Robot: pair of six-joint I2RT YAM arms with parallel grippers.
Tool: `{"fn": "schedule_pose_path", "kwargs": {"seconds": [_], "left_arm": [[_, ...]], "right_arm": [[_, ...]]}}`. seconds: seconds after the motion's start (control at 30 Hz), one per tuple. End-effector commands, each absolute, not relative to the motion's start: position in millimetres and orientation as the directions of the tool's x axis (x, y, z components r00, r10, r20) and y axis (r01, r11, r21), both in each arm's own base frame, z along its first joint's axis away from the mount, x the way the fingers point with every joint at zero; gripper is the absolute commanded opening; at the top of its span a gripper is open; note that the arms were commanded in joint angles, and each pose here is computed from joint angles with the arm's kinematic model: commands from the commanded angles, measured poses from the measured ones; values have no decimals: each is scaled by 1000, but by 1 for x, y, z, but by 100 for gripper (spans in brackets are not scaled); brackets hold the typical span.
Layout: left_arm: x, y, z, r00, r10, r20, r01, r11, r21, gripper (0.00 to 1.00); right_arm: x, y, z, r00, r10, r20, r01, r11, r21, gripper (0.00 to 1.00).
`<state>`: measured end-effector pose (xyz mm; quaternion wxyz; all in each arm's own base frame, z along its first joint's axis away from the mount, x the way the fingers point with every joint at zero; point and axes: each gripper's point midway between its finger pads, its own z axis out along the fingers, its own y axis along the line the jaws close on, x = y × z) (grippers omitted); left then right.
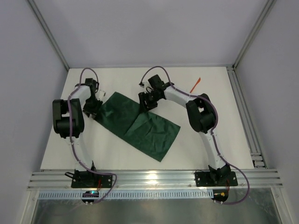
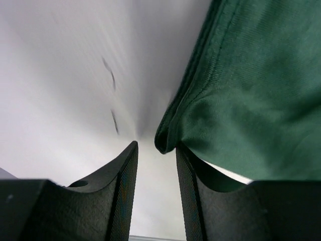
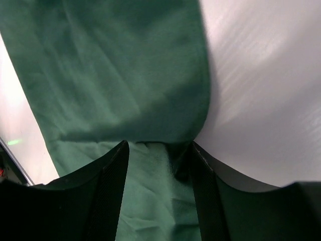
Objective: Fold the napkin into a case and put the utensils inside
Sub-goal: Rotate the rectangle-folded napkin at the center of the board.
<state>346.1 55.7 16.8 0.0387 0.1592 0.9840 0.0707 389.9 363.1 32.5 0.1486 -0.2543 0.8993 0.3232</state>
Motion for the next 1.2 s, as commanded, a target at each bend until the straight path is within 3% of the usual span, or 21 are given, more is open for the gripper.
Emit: {"fn": "schedule_pose_path", "kwargs": {"seconds": [0.0,0.07,0.2,0.37,0.6,0.73,0.83,1.17], "left_arm": [[434,22,27,-898,362,-251,312,925,217,39],[449,13,19,-902,364,-231,322,925,200,39],[483,6,49,-889,322,-325,274,944,185,41],[451,-17,91,-853,308,-420,304,949,79,48],[366,-31,88,-888,327,-324,361,931,-47,53],[327,-57,87,-910,292,-294,361,906,-219,53],[302,-66,69,-931,296,-214,349,894,-280,53],[285,-91,45,-944,283,-172,328,869,-371,54]], "right_arm": [[386,351,31,-867,-292,-404,-476,722,501,55],[392,347,34,-872,-252,-420,-454,738,499,55],[398,329,34,-895,-179,-409,-378,791,481,55],[402,318,54,-880,-142,-454,-371,801,470,56],[413,311,69,-849,-119,-515,-377,819,433,56],[422,314,53,-863,-122,-490,-366,820,440,55],[423,325,42,-877,-135,-461,-375,793,480,54],[414,321,22,-898,-149,-415,-356,799,485,41]]}}
